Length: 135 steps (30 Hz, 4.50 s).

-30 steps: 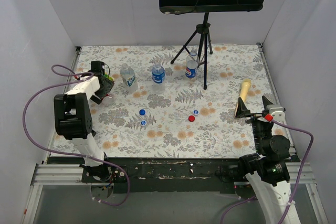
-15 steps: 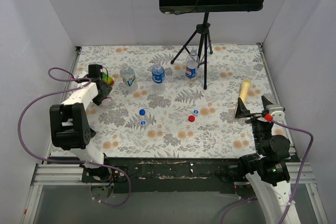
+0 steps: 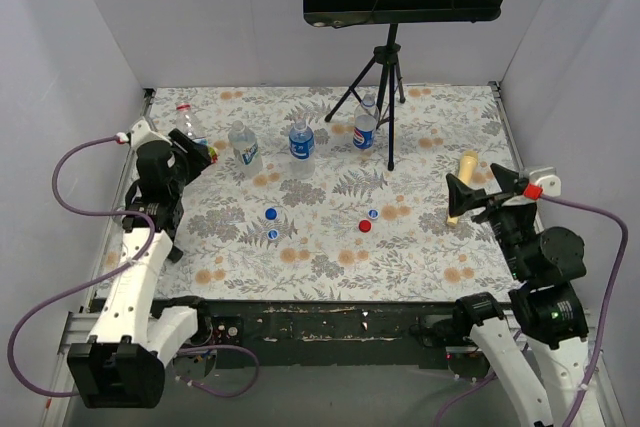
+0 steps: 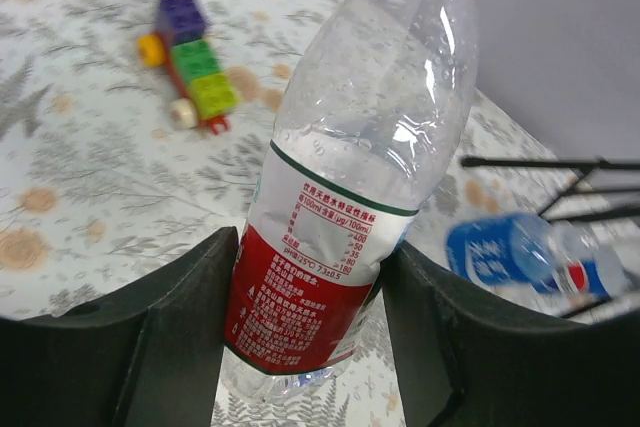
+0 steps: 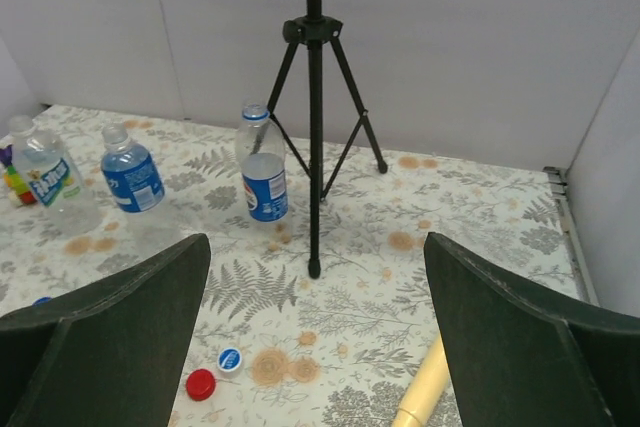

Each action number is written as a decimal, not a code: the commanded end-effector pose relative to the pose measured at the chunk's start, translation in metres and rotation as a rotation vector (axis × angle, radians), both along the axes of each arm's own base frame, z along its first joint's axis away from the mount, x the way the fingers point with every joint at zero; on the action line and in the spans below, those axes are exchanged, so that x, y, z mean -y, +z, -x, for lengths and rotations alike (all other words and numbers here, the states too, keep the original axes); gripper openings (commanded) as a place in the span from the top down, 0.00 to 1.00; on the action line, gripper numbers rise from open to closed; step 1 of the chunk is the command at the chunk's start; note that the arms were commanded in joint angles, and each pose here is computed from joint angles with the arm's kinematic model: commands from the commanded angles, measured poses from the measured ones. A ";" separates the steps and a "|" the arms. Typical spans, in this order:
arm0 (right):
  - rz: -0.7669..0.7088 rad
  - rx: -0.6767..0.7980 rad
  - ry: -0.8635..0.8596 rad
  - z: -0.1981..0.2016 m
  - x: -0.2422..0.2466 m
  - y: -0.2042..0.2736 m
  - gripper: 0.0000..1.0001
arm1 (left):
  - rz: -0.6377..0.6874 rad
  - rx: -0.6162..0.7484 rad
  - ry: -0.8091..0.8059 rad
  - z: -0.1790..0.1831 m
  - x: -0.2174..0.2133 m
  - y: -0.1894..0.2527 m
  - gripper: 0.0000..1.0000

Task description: Screw on the bottle caps

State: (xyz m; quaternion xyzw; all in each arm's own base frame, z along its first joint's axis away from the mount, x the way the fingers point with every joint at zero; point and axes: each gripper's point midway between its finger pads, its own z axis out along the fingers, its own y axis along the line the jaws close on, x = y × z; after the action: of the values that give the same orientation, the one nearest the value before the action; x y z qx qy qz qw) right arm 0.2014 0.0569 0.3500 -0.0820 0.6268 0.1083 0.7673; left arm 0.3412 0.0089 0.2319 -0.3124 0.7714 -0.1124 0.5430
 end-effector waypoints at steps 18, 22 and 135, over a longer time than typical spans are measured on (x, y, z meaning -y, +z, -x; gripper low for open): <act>0.093 -0.562 0.624 -0.015 -0.113 -0.005 0.04 | -0.335 0.799 -1.110 0.158 0.207 0.087 0.59; 0.077 -0.575 0.717 -0.016 -0.129 0.000 0.04 | -0.362 0.727 -1.233 0.147 0.234 0.078 0.59; 0.145 -0.581 0.484 -0.036 -0.178 0.004 0.02 | -0.547 0.529 -1.075 0.073 0.240 0.021 0.55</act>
State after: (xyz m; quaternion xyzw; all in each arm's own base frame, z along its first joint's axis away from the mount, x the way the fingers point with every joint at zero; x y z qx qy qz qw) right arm 0.2184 0.2705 0.3500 -0.3171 0.7683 0.3323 0.4458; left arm 0.2432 -0.2554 0.2472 0.3769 0.6279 -0.3006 0.6110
